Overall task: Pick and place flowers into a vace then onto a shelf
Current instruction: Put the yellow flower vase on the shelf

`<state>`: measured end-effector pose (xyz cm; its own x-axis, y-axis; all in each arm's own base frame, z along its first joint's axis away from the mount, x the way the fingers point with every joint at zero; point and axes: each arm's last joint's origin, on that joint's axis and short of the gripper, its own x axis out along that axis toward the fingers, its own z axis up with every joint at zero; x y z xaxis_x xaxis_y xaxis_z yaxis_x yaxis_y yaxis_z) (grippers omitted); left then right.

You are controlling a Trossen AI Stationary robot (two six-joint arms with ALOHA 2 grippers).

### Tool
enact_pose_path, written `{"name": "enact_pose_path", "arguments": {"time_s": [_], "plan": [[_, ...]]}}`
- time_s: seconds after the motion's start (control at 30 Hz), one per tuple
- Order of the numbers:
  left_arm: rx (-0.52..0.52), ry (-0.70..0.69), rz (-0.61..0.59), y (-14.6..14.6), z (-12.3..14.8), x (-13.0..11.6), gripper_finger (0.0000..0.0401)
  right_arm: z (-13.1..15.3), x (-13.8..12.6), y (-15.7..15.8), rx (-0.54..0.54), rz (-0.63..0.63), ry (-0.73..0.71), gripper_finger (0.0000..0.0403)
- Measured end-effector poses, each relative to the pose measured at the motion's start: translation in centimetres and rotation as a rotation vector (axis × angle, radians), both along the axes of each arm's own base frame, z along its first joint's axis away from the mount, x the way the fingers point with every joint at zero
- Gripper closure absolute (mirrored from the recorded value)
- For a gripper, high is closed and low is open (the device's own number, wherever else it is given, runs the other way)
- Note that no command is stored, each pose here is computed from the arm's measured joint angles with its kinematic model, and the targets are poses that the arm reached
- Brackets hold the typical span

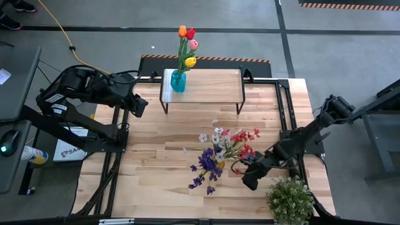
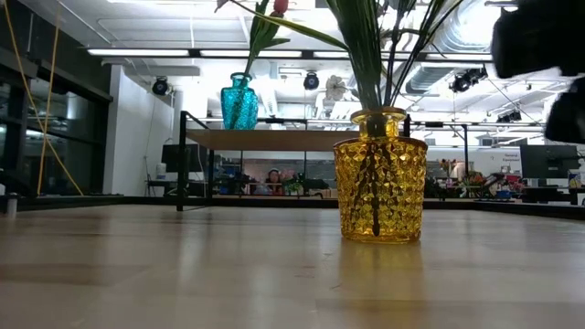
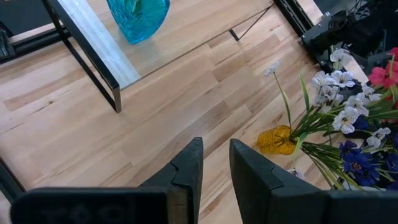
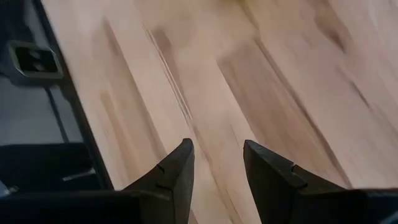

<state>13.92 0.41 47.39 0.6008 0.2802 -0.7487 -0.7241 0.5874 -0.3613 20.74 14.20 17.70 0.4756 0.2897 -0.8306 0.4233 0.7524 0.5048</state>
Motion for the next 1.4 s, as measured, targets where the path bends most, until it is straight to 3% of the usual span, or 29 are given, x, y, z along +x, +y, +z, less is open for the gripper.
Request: {"name": "enact_pose_path", "arguments": {"time_s": [0.3,0.87,1.4], "plan": [[-0.004,0.000,-0.003,0.0,0.0,0.0,0.0289,0.3,1.4,-1.2,0.002,-0.018,-0.064,0.0272],[-0.005,0.000,-0.005,0.0,0.0,0.0,0.0289,0.6,0.9,-1.1,0.097,0.092,-0.004,0.0272],[-0.005,0.000,-0.005,0.0,0.0,0.0,0.0289,3.4,-3.4,-2.8,0.039,0.109,0.080,0.0272]]}}
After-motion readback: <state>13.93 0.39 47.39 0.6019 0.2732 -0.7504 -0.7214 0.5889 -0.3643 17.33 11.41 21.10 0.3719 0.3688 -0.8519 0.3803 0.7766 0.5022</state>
